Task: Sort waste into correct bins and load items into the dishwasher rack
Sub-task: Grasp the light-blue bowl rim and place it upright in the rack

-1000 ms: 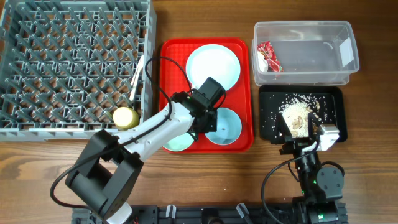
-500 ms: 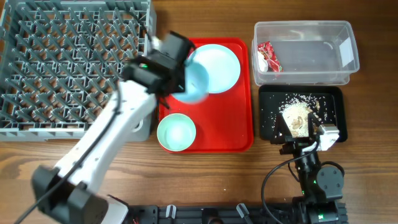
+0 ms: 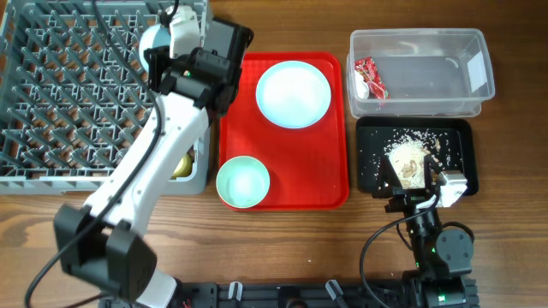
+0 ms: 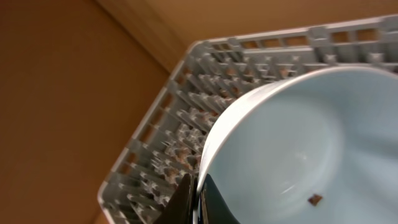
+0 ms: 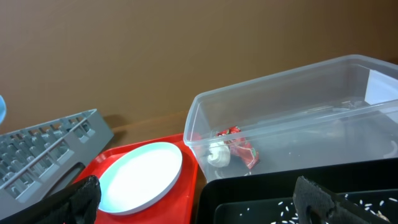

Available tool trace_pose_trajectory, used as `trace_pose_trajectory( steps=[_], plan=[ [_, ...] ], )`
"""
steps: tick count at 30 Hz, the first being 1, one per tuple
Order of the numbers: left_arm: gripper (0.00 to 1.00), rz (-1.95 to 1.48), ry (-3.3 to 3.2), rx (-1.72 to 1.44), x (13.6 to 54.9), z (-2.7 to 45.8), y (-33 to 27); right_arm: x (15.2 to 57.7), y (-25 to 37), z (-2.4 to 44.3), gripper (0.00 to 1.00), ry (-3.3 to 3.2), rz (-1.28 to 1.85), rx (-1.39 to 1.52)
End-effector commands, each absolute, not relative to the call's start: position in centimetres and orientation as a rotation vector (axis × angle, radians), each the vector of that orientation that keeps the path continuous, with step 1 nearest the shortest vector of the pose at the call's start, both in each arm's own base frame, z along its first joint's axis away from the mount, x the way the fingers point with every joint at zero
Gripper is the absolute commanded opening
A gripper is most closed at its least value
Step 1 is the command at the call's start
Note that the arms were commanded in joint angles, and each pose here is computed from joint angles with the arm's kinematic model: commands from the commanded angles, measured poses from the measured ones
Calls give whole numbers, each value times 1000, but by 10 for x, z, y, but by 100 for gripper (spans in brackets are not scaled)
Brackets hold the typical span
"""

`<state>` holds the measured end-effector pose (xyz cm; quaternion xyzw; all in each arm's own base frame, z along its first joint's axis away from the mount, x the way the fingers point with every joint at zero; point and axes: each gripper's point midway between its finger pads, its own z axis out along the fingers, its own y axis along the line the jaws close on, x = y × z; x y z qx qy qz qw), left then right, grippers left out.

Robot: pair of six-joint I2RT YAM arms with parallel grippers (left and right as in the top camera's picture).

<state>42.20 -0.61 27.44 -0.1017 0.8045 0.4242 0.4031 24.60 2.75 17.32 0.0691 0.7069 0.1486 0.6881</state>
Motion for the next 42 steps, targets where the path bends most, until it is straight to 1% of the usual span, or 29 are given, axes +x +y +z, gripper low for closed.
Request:
trace_pose_trajectory(
  steps=[1, 3, 7, 18, 25, 31, 38, 42],
  plan=[
    [4, 1302, 2025, -242, 434, 252, 22, 246, 25, 177, 100, 1561, 329, 171],
    [4, 1349, 2040, -221, 443, 238, 27, 246, 25, 177, 100, 1561, 329, 171],
    [4, 1453, 2021, -203, 458, 224, 37, 246, 25, 177, 100, 1561, 329, 171],
    [4, 1439, 2018, -128, 493, 199, 29, 246, 25, 177, 100, 1561, 329, 171],
    [4, 1490, 2033, -102, 494, 184, 30, 246, 25, 177, 100, 1561, 329, 171],
    [4, 1509, 2035, -94, 493, 185, 33, 246, 25, 177, 100, 1561, 328, 170],
    [4, 1571, 1983, -166, 488, 196, 43, 246, 25, 177, 100, 1561, 329, 171],
    [4, 1570, 1979, -159, 488, 196, 38, 246, 25, 177, 100, 1561, 329, 171]
  ],
)
